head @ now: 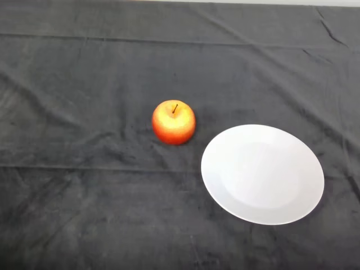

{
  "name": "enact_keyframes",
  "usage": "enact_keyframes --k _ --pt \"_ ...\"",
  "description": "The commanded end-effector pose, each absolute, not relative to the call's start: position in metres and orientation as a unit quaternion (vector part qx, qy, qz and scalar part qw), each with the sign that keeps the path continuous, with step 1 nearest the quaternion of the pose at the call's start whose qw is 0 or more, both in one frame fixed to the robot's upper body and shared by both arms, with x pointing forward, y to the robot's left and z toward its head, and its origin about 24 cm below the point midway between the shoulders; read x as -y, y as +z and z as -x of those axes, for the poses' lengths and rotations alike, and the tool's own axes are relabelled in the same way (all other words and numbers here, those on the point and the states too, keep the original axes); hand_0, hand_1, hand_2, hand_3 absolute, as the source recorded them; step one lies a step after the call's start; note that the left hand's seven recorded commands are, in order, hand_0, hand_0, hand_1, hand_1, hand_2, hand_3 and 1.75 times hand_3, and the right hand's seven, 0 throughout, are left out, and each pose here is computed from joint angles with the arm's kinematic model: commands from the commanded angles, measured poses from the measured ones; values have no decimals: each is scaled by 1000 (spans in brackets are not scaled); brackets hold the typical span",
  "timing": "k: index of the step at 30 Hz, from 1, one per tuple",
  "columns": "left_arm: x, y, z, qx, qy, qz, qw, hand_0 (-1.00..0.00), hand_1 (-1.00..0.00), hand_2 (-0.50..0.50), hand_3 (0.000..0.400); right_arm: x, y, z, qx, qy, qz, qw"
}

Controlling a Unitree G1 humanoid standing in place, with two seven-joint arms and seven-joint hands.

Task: Move the apple to the plate

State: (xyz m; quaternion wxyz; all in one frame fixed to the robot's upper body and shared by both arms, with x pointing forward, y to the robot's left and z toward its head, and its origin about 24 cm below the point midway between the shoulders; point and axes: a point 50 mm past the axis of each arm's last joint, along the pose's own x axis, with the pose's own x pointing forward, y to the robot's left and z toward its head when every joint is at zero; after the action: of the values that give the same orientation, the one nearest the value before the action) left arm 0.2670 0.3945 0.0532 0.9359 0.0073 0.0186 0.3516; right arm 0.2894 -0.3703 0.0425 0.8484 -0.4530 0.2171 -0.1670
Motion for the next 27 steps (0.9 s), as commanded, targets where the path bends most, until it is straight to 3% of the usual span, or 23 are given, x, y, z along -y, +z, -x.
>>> enact_keyframes --k 1,27 --pt "-383 72 -286 16 317 -20 948 0 0 0 0 363 4 -267 -279 -132 453 836" --pt "-306 79 -339 18 150 -92 984 0 0 0 0 363 4 -266 -279 -132 453 836"
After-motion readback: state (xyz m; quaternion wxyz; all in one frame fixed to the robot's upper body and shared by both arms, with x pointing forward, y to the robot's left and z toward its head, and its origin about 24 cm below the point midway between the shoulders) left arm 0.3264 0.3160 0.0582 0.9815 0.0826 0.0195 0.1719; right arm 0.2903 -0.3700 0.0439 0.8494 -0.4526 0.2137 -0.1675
